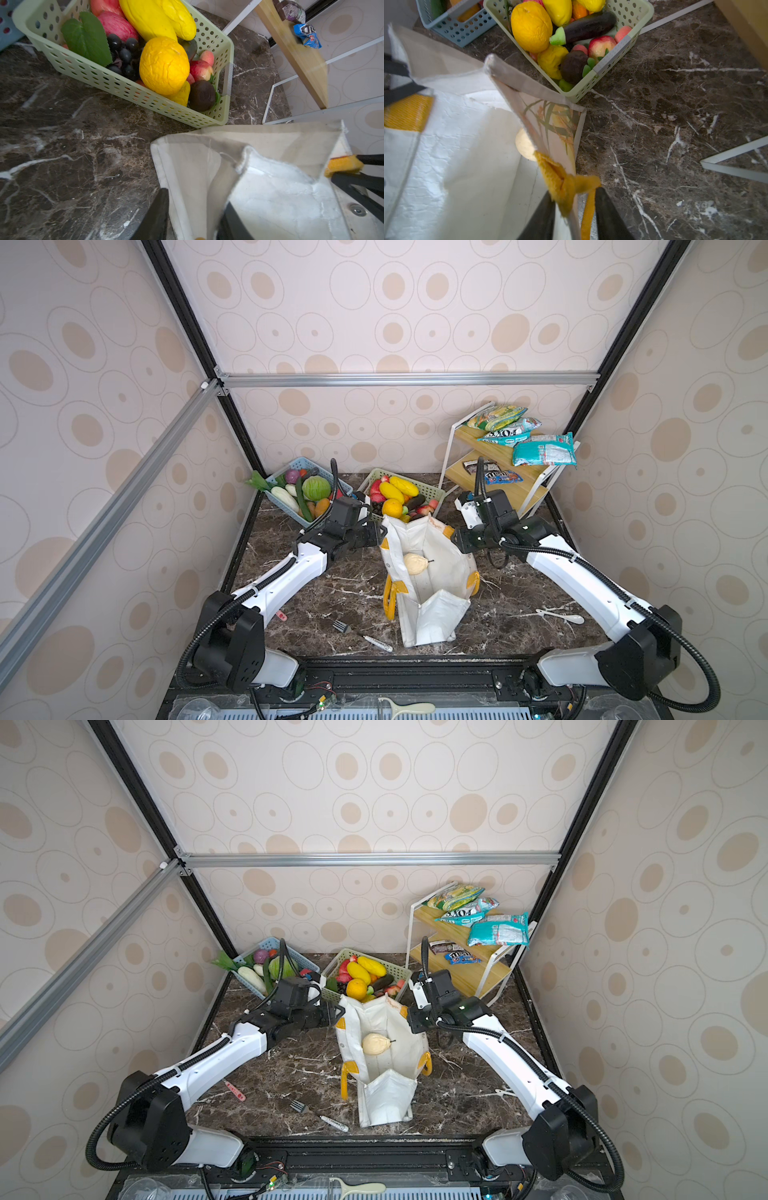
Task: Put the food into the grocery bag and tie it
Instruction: 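Release the pear and grasp the bag's yellow handle with the right gripper, then release the bag rim with the left gripper and move it over the vegetable basket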
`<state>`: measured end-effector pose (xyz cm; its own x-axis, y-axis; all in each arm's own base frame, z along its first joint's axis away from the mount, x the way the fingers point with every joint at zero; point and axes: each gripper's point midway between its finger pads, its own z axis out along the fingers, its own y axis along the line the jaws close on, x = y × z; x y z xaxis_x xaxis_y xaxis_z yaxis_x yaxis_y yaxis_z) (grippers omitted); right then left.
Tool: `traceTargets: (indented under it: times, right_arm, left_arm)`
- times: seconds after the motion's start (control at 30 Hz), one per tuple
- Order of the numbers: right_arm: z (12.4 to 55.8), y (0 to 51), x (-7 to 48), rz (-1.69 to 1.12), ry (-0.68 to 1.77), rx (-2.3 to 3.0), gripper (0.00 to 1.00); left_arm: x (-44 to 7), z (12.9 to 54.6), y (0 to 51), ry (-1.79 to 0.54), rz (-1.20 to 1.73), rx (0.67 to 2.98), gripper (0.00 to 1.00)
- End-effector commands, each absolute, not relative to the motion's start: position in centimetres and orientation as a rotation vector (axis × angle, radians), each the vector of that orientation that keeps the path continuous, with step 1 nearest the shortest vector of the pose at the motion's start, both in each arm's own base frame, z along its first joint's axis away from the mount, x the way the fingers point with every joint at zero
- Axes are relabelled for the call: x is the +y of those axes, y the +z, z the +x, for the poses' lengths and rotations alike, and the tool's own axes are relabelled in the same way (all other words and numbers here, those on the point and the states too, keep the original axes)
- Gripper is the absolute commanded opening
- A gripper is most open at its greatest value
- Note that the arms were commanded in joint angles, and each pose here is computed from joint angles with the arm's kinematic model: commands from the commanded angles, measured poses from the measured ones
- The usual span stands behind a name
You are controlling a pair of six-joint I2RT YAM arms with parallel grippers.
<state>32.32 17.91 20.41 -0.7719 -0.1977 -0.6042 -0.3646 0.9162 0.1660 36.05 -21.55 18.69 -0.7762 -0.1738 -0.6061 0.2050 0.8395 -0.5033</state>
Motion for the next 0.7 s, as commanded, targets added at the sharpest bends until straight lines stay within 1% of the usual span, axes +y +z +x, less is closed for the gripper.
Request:
traceTargets:
  times: [0.0, 0.07, 0.27, 0.5, 0.67]
  right_arm:
    - [32.1, 19.6, 17.9, -0.419, 0.363, 2.487, 0.25]
    - [32.1, 19.5, 18.0, -0.419, 0.365, 2.488, 0.21]
    - [32.2, 19.4, 18.1, -0.411, 0.375, 2.486, 0.14]
    - [32.2, 19.1, 18.5, -0.396, 0.408, 2.49, 0.09]
    - [32.1, 19.2, 19.0, -0.387, 0.454, 2.483, 0.02]
  left_arm:
    - [-21.2, 36.9, 20.6, -0.685, 0.029, 2.31, 0.43]
    - [-21.2, 37.1, 21.0, -0.676, 0.031, 2.303, 0.49]
    - [-20.9, 37.8, 22.4, -0.643, 0.03, 2.277, 0.6]
    - [-18.6, 39.9, 24.6, -0.56, -0.055, 2.218, 0.63]
    - [-15.8, 41.8, 24.8, -0.44, -0.146, 2.195, 0.64]
